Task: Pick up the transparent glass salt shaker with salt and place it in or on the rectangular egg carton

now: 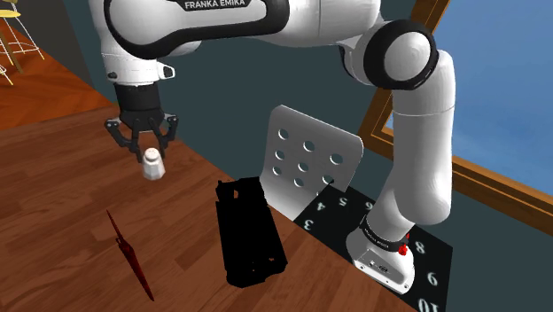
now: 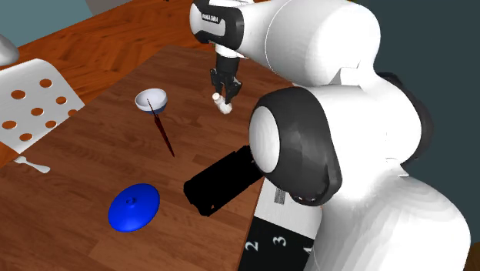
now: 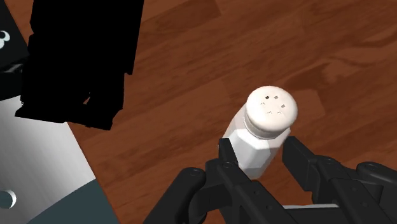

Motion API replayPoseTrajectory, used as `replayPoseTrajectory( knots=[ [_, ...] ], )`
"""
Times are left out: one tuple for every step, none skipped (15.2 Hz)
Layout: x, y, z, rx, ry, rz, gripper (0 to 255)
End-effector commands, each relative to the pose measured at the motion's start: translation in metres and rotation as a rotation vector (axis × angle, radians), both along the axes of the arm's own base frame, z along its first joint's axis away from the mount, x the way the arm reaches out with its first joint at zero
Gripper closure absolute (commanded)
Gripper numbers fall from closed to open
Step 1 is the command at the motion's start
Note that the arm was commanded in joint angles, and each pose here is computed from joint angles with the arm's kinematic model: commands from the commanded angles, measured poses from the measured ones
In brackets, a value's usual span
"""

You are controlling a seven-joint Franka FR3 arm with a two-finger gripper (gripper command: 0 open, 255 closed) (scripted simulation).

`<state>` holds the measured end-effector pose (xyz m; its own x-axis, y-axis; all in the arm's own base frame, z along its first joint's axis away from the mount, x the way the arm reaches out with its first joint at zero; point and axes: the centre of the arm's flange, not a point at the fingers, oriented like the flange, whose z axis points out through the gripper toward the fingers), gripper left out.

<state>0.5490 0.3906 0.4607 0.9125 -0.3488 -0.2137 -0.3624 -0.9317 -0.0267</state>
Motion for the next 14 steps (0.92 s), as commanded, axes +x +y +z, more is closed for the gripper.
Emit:
replayPoseTrajectory(
  knots=[
    [-0.025,-0.015,0.0,-0.001,0.0,-0.001,255],
    [-0.037,-0.021,0.001,-0.001,0.0,-0.001,255],
    [-0.048,-0.028,0.002,-0.001,0.0,-0.001,255],
    [-0.059,-0.035,0.002,-0.001,0.0,-0.001,255],
    [-0.071,-0.041,0.003,-0.001,0.0,-0.001,255],
    [-0.082,-0.048,0.004,-0.001,0.0,-0.001,255],
    [-0.093,-0.055,0.005,-0.001,0.0,-0.001,255],
    [-0.105,-0.062,0.005,-0.001,0.0,-0.001,255],
    [-0.116,-0.068,0.006,-0.001,0.0,-0.001,255],
    [-0.127,-0.075,0.007,-0.001,0.0,-0.001,255],
    [-0.139,-0.082,0.007,-0.001,0.0,-0.001,255],
    [-0.15,-0.088,0.008,-0.001,0.0,-0.001,255],
    [-0.162,-0.095,0.009,-0.001,0.0,-0.001,255],
    [-0.173,-0.102,0.009,-0.001,0.0,-0.001,255]
  ],
)
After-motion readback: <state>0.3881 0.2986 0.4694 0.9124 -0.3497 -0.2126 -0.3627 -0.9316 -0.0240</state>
